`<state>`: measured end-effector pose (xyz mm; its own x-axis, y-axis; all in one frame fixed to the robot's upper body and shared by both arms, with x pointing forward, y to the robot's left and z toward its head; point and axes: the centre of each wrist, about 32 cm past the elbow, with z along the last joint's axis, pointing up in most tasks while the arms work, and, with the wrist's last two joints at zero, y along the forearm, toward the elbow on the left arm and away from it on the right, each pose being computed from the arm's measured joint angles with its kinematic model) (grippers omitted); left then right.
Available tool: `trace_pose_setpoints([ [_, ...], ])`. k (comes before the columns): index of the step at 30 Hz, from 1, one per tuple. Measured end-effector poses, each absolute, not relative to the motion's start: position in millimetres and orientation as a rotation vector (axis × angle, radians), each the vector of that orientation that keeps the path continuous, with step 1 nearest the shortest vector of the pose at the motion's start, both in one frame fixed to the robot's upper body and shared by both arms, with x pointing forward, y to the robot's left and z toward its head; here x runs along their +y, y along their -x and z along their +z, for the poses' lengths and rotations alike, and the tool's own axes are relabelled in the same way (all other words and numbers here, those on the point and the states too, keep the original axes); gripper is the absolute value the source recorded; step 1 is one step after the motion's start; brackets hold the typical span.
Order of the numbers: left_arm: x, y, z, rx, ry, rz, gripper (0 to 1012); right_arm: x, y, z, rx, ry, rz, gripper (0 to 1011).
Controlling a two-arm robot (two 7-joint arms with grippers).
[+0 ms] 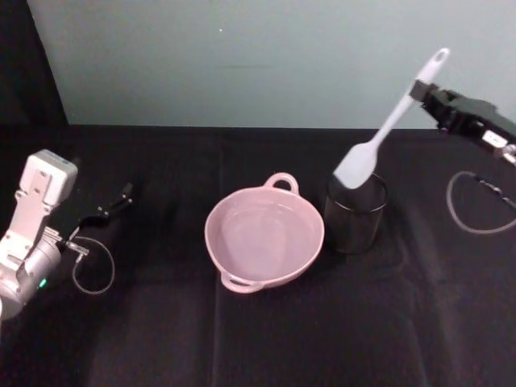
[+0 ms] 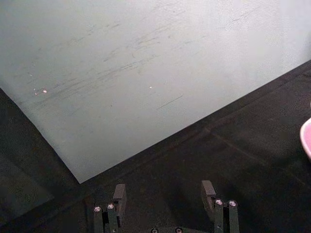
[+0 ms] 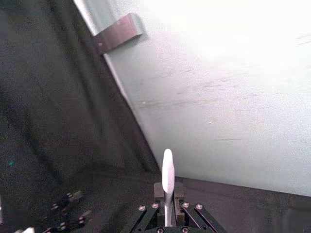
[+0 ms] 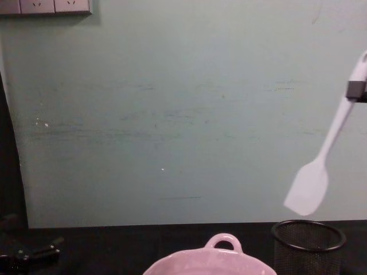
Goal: Use the one hand to pick up the spoon and stir the clear water in the bowl.
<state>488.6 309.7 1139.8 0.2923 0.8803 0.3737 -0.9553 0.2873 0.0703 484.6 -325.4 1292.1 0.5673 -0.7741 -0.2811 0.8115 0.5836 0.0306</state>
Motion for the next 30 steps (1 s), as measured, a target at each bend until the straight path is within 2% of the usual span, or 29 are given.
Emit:
trace_pose_setpoints([
  [9, 310, -489, 1140, -0.285, -0.304, 1.248, 1011, -341, -494, 1279, 0.284, -0.156, -1.007, 110],
  [30, 310, -489, 1140, -0.285, -0.304, 1.248, 1011, -330, -524, 1241, 0.439, -0.12, -1.029, 110],
])
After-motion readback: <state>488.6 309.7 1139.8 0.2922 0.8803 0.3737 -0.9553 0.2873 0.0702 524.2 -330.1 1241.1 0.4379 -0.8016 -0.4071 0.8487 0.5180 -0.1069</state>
